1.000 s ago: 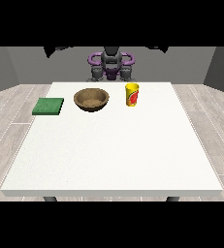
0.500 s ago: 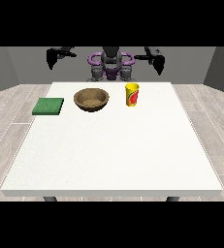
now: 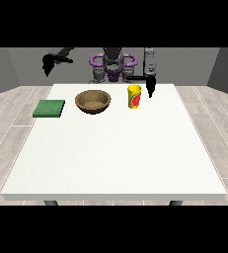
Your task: Pick the cup and pour the ball into the bowl, then pick the bowl and place it on the pad
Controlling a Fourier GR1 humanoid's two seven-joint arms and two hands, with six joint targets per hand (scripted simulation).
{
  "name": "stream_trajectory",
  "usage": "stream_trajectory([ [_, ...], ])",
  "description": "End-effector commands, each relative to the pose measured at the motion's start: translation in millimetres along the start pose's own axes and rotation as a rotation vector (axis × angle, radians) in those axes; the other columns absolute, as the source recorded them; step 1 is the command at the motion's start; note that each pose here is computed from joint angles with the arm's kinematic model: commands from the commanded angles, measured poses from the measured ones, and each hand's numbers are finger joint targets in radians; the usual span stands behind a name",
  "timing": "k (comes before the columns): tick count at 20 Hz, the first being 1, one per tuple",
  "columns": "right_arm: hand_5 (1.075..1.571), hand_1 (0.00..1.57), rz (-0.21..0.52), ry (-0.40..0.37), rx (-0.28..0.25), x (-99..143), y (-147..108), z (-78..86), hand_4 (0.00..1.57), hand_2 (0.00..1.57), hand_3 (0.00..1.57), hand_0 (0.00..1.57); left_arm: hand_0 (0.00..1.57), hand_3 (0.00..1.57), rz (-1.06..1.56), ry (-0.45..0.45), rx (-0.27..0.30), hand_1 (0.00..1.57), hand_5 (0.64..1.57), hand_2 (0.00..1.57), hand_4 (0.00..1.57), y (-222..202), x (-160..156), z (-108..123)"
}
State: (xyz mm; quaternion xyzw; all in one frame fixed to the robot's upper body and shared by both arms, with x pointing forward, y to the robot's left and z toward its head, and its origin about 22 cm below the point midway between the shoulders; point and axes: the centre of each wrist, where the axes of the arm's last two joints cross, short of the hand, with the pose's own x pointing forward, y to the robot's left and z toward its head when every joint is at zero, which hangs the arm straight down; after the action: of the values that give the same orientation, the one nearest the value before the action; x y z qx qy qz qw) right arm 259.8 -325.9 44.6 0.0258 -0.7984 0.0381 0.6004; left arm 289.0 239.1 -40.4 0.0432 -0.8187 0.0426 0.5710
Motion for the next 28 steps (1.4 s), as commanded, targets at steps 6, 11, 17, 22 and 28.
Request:
stream_trajectory([
  [6, 1.571, 0.0, -0.003, -0.018, 0.004, -12.2, -21.9, -4.0, 0.0, 0.0, 0.0, 0.0, 0.0, 0.0, -0.019, -0.012, -0.004, 0.0, 1.519, 0.0, 0.0, -8.3, -40.7, -5.7],
  [11, 1.571, 0.0, -0.013, -0.004, -0.035, -32.5, -15.4, -13.7, 0.0, 0.0, 0.0, 0.0, 0.0, 0.0, -0.017, -0.004, -0.031, 0.0, 1.521, 0.0, 0.0, -32.6, -48.1, -7.0],
  [17, 1.571, 0.0, 0.015, -0.078, 0.055, -4.9, 8.1, -23.9, 0.0, 0.0, 0.0, 0.0, 0.0, 0.0, -0.044, -0.043, 0.044, 0.0, 1.527, 0.0, 0.0, -3.8, -58.4, -23.4],
  [22, 1.57, 0.0, -0.001, -0.043, 0.015, 2.8, -24.9, -32.0, 0.0, 0.0, 0.0, 0.0, 1.29, 1.57, -0.335, -0.069, -0.003, 1.29, 1.268, 1.57, 1.4, -23.5, -71.9, 15.2],
  [28, 1.57, 0.0, 0.018, -0.01, 0.028, 3.5, -35.0, -21.9, 0.0, 0.0, 0.0, 0.0, 1.33, 1.57, -0.405, -0.035, 0.01, 1.33, 1.241, 1.57, 1.5, -28.6, -78.7, 33.5],
])
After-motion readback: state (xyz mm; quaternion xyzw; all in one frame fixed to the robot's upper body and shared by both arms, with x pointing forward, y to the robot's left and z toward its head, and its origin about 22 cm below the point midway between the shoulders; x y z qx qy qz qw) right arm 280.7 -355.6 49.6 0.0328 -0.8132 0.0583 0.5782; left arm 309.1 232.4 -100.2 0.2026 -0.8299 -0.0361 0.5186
